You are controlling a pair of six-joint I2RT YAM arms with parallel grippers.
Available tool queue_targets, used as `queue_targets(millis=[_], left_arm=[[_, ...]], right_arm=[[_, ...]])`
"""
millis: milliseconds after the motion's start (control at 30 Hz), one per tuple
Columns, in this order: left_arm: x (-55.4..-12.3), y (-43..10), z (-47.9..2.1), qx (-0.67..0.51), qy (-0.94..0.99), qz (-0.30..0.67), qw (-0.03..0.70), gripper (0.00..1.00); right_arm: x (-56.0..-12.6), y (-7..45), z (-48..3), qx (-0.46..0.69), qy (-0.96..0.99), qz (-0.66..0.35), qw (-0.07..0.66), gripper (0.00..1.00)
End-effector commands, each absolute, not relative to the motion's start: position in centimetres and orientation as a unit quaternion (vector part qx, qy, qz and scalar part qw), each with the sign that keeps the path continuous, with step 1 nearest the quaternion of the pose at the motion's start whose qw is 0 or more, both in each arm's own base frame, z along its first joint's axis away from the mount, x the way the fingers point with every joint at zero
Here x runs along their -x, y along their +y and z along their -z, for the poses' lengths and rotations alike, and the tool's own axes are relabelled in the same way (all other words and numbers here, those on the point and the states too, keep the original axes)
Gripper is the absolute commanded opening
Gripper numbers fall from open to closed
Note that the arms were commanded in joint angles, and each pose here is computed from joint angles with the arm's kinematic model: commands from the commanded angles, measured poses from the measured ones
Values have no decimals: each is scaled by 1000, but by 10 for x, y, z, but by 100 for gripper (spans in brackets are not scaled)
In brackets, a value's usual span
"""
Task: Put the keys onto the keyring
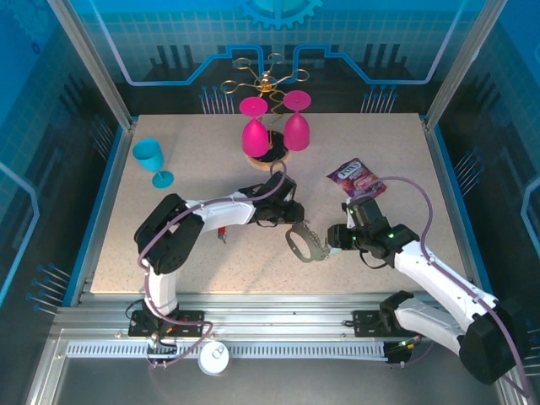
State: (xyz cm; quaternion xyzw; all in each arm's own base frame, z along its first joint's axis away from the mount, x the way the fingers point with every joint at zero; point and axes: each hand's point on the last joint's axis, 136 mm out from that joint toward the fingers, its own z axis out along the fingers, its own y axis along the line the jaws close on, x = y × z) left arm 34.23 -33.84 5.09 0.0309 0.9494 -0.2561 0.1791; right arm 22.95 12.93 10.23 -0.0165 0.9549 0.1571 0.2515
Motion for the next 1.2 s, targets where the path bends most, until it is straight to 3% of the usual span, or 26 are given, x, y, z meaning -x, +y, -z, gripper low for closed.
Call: queue_targets(millis=[0,400,967,1167], left_arm=[[-341,-339,-41,-37,957,239,161,34],[-343,-336,-22,-18,961,232,148,34],[-350,-341,-29,-32,955,246,162,6],[-355,-344,-77,-74,927,277,242,0]], right_arm=[[-224,127,-101,13,956,-159,244,45],[-220,125,-98,5,956,-163,244,45],[-216,124,-103,3,955,-167,245,45],[-220,126,-115,17,947,-175,267,45]])
